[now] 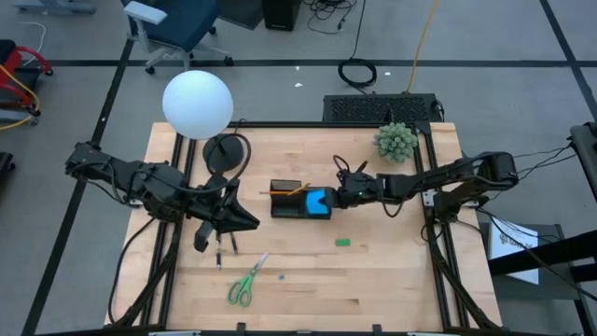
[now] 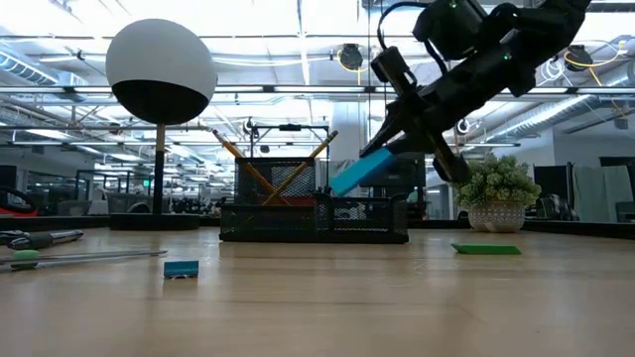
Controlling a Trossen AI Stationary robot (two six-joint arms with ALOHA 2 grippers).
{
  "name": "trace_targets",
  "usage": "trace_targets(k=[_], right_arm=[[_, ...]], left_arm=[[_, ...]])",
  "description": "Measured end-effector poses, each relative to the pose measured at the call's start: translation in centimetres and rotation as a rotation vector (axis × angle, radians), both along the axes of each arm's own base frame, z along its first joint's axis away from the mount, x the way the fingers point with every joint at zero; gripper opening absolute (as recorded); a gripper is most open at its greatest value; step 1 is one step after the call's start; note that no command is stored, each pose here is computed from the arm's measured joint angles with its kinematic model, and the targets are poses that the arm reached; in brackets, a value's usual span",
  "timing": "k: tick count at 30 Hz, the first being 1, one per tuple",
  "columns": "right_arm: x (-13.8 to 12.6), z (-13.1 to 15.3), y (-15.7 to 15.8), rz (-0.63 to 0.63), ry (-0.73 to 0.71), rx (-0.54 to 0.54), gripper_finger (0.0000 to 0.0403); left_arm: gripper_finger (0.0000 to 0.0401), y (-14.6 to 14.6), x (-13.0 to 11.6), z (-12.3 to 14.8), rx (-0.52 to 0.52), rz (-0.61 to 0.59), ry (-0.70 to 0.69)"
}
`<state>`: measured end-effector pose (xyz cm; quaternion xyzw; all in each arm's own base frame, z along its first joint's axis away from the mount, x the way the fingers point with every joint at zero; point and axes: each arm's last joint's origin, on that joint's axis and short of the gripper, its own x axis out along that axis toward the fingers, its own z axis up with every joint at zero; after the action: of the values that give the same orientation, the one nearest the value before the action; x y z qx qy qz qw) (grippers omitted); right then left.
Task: Pick and place office supplies into organizer
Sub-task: Put the blue sticky note into the desk organizer
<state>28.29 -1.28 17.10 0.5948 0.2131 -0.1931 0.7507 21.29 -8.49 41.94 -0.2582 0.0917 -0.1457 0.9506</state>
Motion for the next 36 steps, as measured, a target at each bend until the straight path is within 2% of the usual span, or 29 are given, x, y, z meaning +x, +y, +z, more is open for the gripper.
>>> trace_targets(k=[17,36], right_arm=[[-0.3,-0.3,-1.6,-0.076,0.034,-0.015,0.0004],[-0.1,0.0,-0.4,-0.059,0.003,0.028,0.0004]], left_arm=[[0.0047,0.0,0.0,0.0,-0.001,0.0,0.002],[0.0047,0.0,0.0,0.0,-0.001,-0.001,0.002]])
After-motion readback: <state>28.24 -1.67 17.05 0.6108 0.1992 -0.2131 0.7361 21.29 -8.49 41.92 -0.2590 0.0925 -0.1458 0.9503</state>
